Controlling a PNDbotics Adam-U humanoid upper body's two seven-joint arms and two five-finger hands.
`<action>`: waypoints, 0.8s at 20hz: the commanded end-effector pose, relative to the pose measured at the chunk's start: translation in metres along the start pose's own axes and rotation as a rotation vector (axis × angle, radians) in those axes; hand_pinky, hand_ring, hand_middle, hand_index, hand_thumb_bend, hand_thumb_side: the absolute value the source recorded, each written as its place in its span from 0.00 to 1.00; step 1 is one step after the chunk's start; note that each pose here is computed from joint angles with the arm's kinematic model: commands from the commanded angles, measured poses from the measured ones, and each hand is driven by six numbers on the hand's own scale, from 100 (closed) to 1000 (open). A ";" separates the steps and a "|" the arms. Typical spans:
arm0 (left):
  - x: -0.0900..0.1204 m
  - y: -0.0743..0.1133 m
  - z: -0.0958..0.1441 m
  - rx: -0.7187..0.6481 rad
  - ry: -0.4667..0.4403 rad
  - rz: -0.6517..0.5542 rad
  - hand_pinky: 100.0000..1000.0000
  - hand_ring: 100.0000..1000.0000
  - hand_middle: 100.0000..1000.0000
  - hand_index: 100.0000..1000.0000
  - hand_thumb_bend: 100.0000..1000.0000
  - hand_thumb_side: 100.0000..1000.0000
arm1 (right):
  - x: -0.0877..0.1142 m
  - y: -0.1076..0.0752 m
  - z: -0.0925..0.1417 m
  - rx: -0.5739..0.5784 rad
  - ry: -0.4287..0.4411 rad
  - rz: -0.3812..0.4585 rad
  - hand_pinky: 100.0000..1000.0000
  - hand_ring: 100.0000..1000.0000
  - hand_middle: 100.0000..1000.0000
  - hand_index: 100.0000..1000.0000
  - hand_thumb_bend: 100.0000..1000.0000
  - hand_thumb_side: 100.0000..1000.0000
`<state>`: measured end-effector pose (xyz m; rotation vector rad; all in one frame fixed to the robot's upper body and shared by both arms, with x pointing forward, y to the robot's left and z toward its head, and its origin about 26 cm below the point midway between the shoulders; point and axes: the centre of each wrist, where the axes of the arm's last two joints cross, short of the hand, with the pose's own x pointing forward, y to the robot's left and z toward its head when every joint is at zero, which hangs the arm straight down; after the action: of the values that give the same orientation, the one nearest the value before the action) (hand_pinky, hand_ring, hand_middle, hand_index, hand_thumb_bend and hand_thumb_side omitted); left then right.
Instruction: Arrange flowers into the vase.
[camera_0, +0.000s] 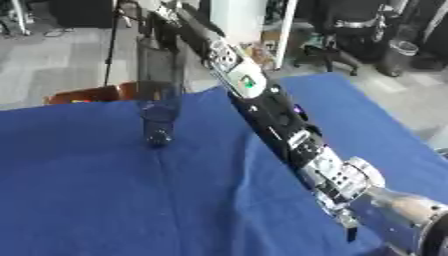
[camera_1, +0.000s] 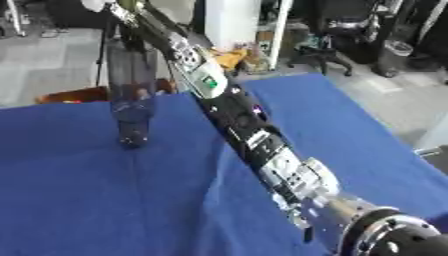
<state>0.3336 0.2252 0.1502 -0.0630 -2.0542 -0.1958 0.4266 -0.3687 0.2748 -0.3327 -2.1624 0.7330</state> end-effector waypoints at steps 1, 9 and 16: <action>0.006 0.005 -0.002 0.003 -0.019 -0.023 0.33 0.52 0.56 0.74 0.54 0.67 | 0.002 -0.012 0.000 0.000 0.026 -0.012 0.00 0.23 0.00 0.40 0.00 0.98; 0.005 0.005 -0.002 0.002 -0.013 -0.024 0.34 0.52 0.56 0.75 0.54 0.68 | 0.004 -0.002 -0.008 0.016 0.031 -0.131 0.00 0.31 0.00 0.47 0.00 0.92; 0.003 0.006 -0.001 0.004 -0.001 -0.030 0.34 0.52 0.56 0.75 0.54 0.68 | 0.004 0.013 -0.011 0.085 0.052 -0.266 0.01 0.39 0.00 0.53 0.00 0.84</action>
<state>0.3334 0.2263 0.1464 -0.0562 -2.0379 -0.1911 0.4346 -0.3521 0.2626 -0.0322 -2.0511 0.6477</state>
